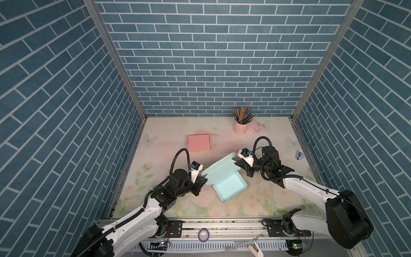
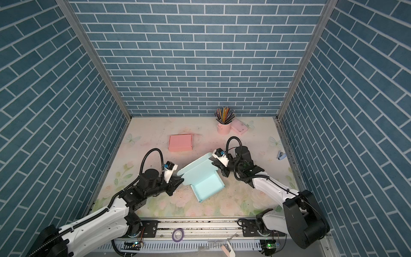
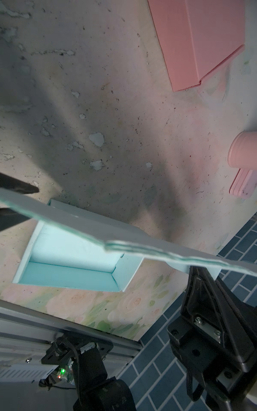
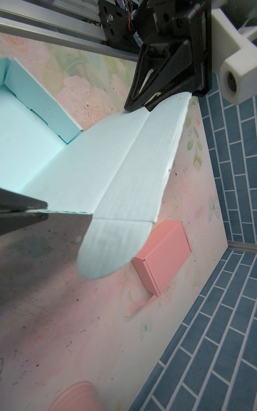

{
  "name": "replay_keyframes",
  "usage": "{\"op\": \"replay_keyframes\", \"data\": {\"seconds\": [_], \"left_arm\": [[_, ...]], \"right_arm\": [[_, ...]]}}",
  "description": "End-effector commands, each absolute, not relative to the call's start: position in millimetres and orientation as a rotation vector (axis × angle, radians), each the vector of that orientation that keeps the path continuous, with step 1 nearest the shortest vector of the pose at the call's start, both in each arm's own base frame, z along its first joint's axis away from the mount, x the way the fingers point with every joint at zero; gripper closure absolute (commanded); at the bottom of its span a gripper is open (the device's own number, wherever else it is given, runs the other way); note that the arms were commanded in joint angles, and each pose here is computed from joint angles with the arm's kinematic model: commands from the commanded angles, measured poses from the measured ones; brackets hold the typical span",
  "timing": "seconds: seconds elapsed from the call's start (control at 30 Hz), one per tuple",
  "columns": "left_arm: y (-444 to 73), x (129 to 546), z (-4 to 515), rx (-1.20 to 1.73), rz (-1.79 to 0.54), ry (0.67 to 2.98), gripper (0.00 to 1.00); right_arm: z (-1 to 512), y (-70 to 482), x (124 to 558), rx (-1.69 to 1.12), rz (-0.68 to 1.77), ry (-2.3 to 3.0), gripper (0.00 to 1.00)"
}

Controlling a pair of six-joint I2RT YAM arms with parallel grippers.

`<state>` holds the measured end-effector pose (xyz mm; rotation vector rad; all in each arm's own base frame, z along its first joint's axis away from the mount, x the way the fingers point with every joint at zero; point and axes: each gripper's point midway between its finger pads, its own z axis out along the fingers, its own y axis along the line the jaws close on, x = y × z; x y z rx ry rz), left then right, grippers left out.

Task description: Fold the paper box

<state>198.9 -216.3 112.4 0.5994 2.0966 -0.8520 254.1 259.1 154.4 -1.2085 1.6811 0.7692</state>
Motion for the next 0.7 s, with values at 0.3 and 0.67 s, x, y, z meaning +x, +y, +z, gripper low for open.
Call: {"op": "replay_keyframes", "data": {"seconds": [0.3, 0.67], "left_arm": [[-218.5, 216.8, 151.4, 0.548, -0.809, 2.065, 1.00], [-221.9, 236.3, 161.1, 0.550, -0.730, 2.066, 1.00]], "right_arm": [[157.0, 260.2, 252.9, -1.194, 0.800, 1.679, 0.95], [158.3, 263.2, 263.9, -1.123, 0.797, 1.734, 0.86]]}}
